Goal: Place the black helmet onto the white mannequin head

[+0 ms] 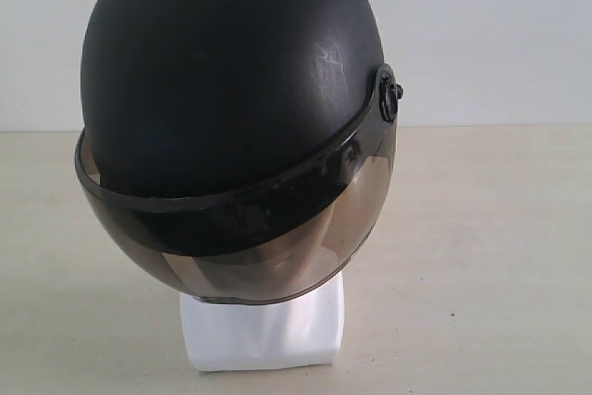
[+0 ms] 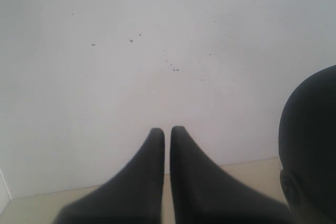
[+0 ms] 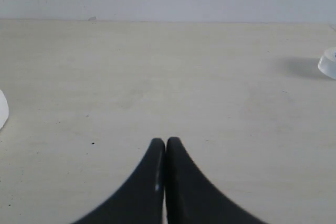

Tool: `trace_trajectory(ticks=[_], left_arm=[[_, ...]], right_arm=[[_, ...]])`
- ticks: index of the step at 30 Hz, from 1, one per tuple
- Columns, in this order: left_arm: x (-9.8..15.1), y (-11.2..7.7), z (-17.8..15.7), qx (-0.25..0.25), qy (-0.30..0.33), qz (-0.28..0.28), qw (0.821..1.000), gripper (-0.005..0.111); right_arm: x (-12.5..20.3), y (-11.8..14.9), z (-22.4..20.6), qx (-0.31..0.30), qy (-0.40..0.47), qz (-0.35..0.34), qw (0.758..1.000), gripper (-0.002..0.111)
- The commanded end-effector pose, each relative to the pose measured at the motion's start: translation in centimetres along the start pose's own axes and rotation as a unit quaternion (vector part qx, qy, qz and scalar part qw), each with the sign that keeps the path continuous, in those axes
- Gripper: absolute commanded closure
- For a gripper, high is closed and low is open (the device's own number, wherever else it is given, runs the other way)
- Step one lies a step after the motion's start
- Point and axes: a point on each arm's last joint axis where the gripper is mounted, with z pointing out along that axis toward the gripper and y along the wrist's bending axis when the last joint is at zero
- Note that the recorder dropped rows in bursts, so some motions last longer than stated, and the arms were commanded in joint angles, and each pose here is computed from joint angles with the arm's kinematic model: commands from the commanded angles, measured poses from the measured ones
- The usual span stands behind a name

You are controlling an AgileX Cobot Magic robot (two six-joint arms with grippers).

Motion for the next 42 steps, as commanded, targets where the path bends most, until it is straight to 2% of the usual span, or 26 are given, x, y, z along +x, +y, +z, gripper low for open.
trace_trajectory(ticks=[1,42], left_arm=[[0.17,-0.02,-0.06,-0.001,0.001,-0.005,1.000,0.102],[0.19,-0.02,-0.06,0.000,0.002,-0.005,1.000,0.102]], right_arm=[[-0.07,-0.22,-0.05,0.020,-0.005,-0.001,1.000,0.109],[-0.09,-0.20,-0.05,0.019,-0.006,0.003,1.000,0.109]])
